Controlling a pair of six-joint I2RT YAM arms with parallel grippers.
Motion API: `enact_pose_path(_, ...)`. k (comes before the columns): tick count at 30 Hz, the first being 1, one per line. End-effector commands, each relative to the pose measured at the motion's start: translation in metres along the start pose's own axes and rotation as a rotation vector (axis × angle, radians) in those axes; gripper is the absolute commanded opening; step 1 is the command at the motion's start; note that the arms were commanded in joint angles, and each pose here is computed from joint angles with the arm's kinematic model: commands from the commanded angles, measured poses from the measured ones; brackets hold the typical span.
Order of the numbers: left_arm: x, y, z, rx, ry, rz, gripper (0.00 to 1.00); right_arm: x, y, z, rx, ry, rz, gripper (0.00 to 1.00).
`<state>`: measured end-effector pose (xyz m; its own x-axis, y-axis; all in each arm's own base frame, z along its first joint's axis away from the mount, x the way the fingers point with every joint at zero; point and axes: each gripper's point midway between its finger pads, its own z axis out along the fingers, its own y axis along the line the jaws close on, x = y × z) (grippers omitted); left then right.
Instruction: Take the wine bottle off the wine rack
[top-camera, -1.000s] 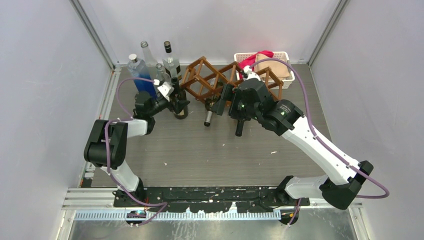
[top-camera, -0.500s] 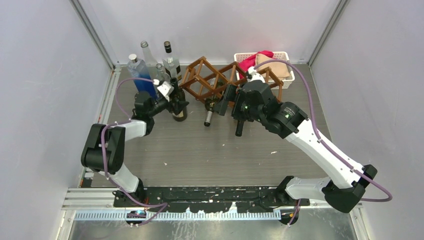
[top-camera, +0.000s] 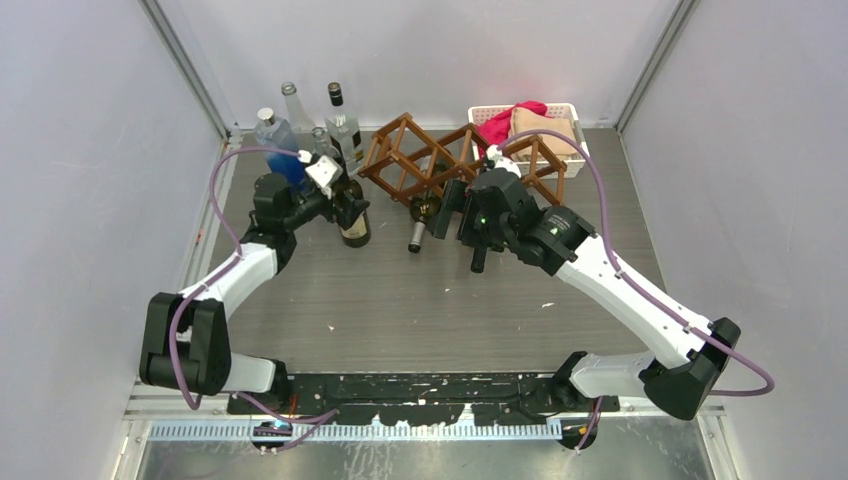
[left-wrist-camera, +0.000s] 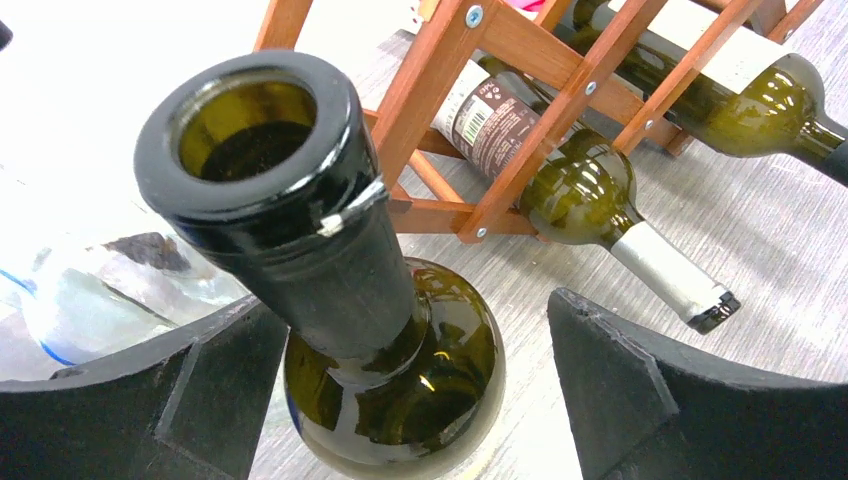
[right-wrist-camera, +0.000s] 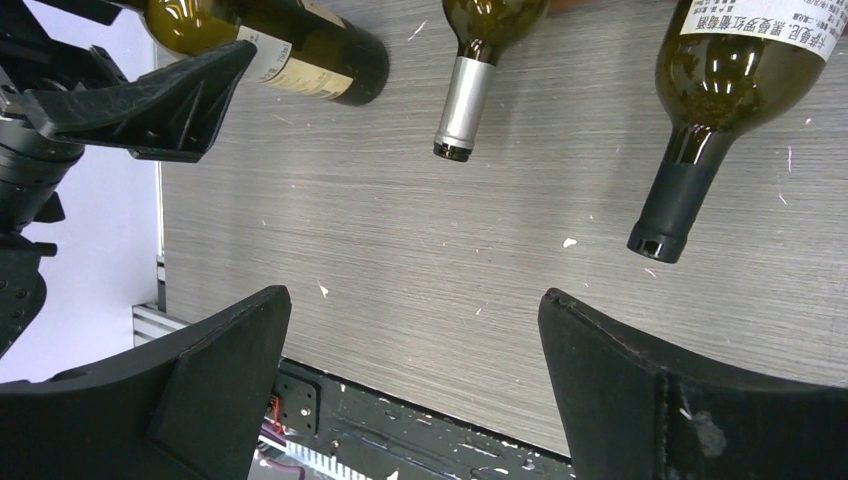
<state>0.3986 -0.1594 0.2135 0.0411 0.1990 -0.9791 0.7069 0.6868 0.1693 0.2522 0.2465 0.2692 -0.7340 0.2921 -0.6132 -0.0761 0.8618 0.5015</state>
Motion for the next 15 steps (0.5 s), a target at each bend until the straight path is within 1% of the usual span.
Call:
enact_pose_path(1, -0.013, -0.001, -0.005, 0.009, -0.003, -0.018, 1.0, -0.014, 0.009, -0.007, -0.039, -0.063, 0.028, 1.0)
enact_pose_path(6, -0.04, 0.009, -0.013, 0.0, -0.007, -0.034, 0.99, -0.012, 0.003, -0.014, -0.039, -0.073, 0.032, 1.0)
enact_pose_path(11, -0.062, 0.0, -0.021, 0.059, -0.018, -0.038, 0.96, -0.008, 0.001, -0.015, -0.041, -0.069, 0.038, 1.0)
enact_pose_path(12, -0.065, -0.003, -0.022, 0.075, -0.018, -0.039, 0.95, -0.008, 0.001, -0.016, -0.041, -0.068, 0.038, 1.0)
enact_pose_path(15, -0.071, -0.002, -0.019, 0.09, -0.028, -0.032, 0.82, -0.008, 0.002, -0.016, -0.046, -0.067, 0.038, 1.0)
